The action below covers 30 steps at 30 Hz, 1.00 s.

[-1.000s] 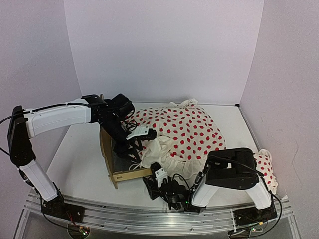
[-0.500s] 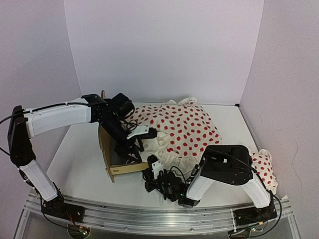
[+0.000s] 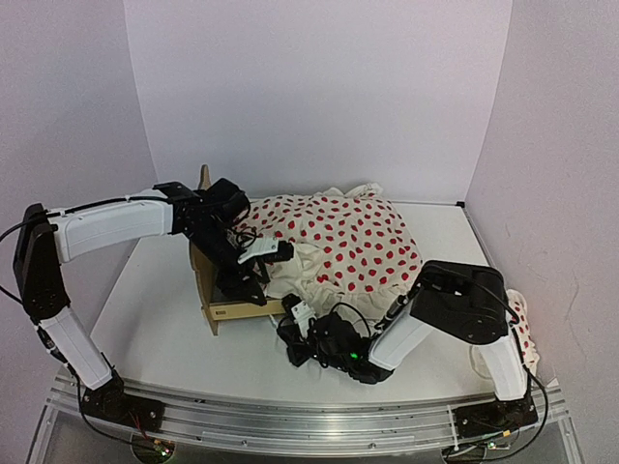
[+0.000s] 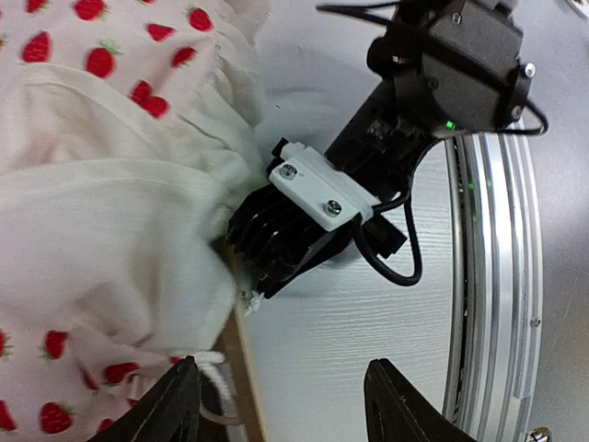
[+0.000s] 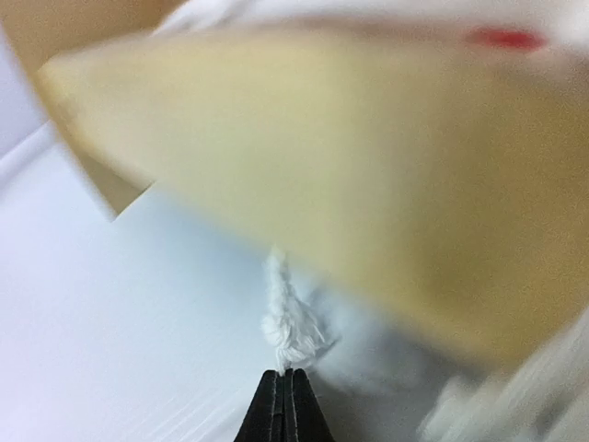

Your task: Set up the pet bed

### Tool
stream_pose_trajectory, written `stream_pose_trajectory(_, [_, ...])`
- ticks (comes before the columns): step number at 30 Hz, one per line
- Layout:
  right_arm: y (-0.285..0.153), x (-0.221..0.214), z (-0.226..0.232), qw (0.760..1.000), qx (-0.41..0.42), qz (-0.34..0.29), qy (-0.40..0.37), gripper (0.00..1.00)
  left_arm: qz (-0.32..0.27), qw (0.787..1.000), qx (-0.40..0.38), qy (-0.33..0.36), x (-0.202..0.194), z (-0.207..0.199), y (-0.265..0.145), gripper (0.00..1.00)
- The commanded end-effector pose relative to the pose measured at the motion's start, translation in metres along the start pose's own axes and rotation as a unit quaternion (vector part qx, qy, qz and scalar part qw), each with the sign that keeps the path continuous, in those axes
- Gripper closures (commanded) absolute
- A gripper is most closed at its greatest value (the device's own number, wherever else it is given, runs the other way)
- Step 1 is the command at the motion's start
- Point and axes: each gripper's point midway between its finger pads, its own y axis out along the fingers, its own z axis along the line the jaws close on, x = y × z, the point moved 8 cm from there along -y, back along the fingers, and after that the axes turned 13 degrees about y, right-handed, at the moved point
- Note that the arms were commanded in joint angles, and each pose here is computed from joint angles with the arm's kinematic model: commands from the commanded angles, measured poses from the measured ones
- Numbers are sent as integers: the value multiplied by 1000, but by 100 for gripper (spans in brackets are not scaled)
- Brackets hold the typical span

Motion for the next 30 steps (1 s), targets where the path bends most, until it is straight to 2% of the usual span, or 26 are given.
stream_pose_trajectory(1, [-34, -17, 45, 993, 69, 75, -53, 100, 17, 999, -11, 38, -5, -20, 12, 38])
stream_pose_trajectory(5, [-56, -22, 72, 983, 100, 113, -105, 100, 21, 999, 12, 41, -5, -12, 14, 40])
stream_pose_trajectory(10, [-81, -11, 99, 966, 162, 150, -131, 100, 0, 999, 34, 27, 9, 3, 3, 39])
stream_pose_trajectory(14, [-94, -3, 117, 949, 221, 183, -133, 100, -12, 997, 74, 5, 19, 22, -3, 30])
stream_pose_trajectory(16, [-95, 2, 125, 943, 238, 190, -137, 100, -19, 995, 95, -5, 24, 32, -3, 22])
stream_pose_trajectory(20, [-94, 5, 128, 941, 243, 184, -147, 100, -25, 991, 131, -18, 31, 50, -2, 19])
stream_pose_trajectory(25, [-93, 7, 128, 943, 237, 179, -147, 100, -13, 987, 156, -29, 30, 67, 7, 19])
stream_pose_trajectory(30, [-95, 11, 128, 945, 235, 171, -151, 100, 25, 982, 189, -22, 17, 73, 15, 26])
